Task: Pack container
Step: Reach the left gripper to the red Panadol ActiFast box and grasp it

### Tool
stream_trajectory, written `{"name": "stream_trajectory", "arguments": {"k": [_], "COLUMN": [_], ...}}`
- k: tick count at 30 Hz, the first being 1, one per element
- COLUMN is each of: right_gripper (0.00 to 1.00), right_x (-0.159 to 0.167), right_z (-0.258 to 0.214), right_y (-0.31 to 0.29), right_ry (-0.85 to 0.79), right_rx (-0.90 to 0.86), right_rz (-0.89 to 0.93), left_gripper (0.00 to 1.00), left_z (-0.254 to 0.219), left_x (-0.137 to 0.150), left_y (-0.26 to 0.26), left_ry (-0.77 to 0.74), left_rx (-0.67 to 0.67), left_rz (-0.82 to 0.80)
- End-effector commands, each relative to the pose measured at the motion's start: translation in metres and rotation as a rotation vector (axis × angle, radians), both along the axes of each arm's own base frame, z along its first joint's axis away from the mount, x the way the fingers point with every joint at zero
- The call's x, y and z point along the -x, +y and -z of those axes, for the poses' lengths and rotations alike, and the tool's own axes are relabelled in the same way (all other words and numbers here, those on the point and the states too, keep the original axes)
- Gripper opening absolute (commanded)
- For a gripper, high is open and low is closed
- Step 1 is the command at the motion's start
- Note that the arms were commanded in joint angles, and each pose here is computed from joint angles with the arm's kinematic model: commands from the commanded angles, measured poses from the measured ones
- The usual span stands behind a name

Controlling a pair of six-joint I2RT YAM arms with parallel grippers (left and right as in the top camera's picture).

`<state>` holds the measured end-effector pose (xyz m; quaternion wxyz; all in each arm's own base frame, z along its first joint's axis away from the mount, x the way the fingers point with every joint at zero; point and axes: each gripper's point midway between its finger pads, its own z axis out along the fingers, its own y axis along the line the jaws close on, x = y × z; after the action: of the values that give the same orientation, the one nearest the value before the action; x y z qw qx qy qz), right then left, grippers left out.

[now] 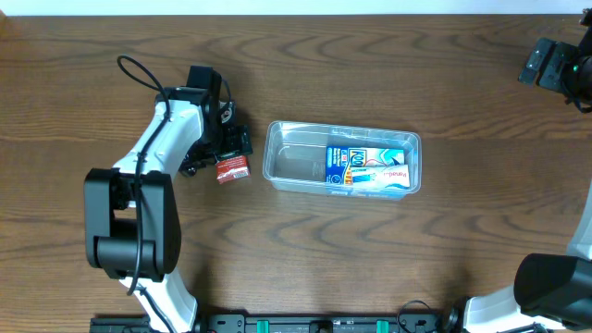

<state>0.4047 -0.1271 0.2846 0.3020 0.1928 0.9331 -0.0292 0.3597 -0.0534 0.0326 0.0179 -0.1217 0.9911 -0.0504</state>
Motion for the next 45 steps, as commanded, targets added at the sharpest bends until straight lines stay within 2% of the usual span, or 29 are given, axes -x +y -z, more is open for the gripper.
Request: {"name": "stream_trajectory", "arguments": {"k": [1, 9, 18, 20, 23, 25, 31, 38, 45], "right_gripper": [0.99, 0.99, 0.99, 0.99, 0.99, 0.99, 0.99, 0.99, 0.99], "right_x": [0.002, 0.002, 0.002, 0.002, 0.002, 0.002, 0.002, 0.002, 0.002], "right_z": [-0.007, -0.007, -0.007, -0.007, -0.007, -0.007, -0.007, -0.007, -0.007], "right_y": [-0.001, -0.001, -0.001, -0.001, -0.001, -0.001, -0.001, -0.001, -0.001], "right_ry": [-0.016, -0.017, -0.017, -0.017, -0.016, -0.017, -0.017, -0.017, -0.017], "right_rx": [0.003, 0.003, 0.003, 0.003, 0.003, 0.003, 0.003, 0.003, 0.003], "right_rz": [0.016, 0.016, 0.016, 0.016, 0.016, 0.016, 0.016, 0.016, 0.016], "left_gripper": [0.98, 0.98, 0.99, 0.95, 0.78, 0.72, 0.69, 0.69, 0.69], "left_z": [0.012, 0.04, 0.042, 0.042, 0.042, 0.042, 0.041, 0.011, -0.053], "left_x": [-0.002, 0.001, -0.002, -0.002, -0.002, -0.001, 0.001, -0.001, -0.005], "left_y": [0.006, 0.007, 0.006, 0.006, 0.006, 0.005, -0.001, -0.007, -0.013], "left_ry": [0.026, 0.085, 0.075, 0.075, 0.076, 0.076, 0.08, 0.109, 0.14], "left_rx": [-0.03, -0.035, -0.034, -0.034, -0.033, -0.03, -0.031, -0.036, -0.041], "left_rz": [-0.008, -0.007, -0.007, -0.007, -0.007, -0.007, 0.011, 0.028, 0.055]}}
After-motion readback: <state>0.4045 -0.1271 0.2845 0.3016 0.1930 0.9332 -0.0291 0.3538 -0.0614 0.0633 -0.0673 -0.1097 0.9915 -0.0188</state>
